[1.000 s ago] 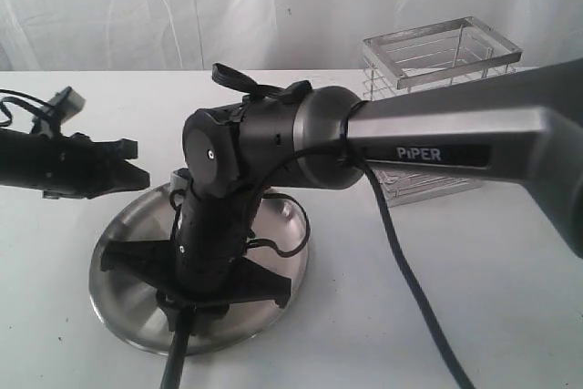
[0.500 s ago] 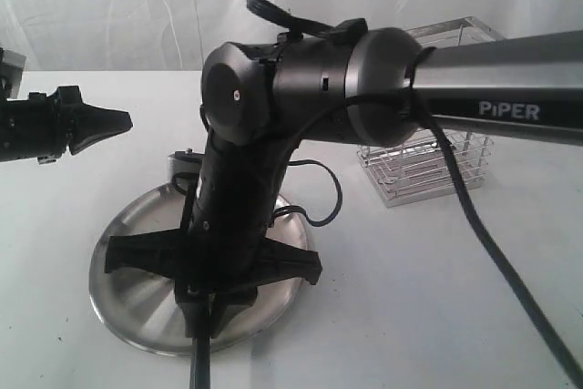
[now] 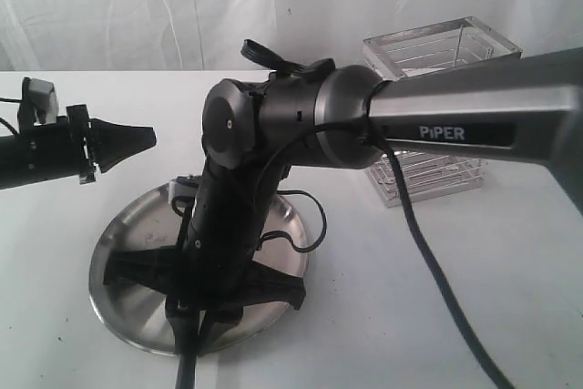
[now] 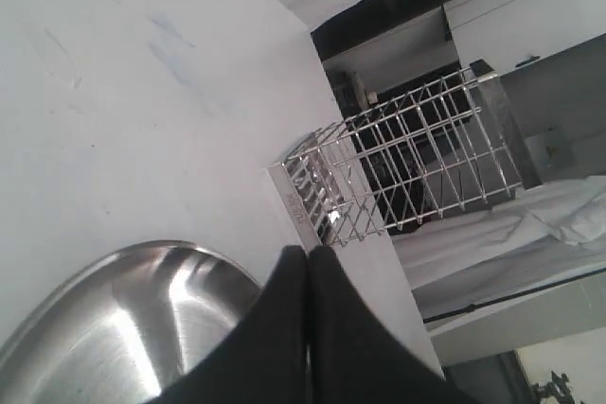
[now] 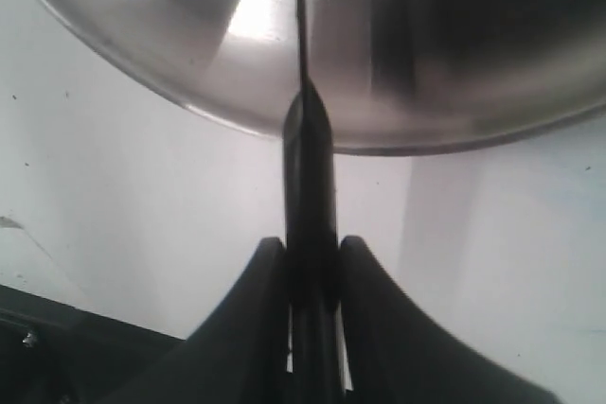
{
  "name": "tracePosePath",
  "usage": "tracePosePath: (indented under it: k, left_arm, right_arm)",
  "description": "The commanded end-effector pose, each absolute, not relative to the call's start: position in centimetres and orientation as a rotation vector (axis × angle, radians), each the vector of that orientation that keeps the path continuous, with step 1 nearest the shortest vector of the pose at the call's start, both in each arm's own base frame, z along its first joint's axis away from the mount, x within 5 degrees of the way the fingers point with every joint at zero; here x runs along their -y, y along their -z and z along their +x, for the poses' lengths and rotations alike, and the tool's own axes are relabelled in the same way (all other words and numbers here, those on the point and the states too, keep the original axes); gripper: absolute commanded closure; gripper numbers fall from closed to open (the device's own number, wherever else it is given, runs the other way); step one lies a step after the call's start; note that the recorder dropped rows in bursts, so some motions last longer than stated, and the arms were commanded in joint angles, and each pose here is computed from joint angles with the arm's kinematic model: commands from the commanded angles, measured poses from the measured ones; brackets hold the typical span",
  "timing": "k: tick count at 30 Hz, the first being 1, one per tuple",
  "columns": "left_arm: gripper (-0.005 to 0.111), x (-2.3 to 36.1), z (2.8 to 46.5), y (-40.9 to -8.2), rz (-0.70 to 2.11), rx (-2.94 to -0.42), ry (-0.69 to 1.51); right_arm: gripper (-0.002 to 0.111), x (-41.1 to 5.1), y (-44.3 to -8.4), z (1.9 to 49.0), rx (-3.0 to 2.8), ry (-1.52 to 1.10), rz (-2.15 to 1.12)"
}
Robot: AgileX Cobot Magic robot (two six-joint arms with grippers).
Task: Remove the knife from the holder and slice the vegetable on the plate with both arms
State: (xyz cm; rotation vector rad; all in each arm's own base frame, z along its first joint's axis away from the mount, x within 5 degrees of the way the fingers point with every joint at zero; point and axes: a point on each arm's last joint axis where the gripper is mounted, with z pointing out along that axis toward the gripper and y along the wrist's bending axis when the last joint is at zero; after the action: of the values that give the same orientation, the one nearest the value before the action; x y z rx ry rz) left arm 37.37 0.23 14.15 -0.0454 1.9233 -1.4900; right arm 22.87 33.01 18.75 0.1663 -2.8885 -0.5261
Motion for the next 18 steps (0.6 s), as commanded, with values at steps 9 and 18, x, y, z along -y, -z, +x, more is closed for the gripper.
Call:
tracePosePath:
  k: [9, 18]
  left_arm:
    - [0.107, 4.5, 37.2, -13.9, 0.171, -1.955, 1.576]
    - [0.107, 5.1, 37.3, -13.5, 0.16, -1.999, 1.541]
  right_arm:
    - [0.108, -32.8, -18.7, 23.7, 2.92, 0.548, 0.134]
    - [0.108, -32.7, -18.5, 24.6, 2.944, 0.587, 0.078]
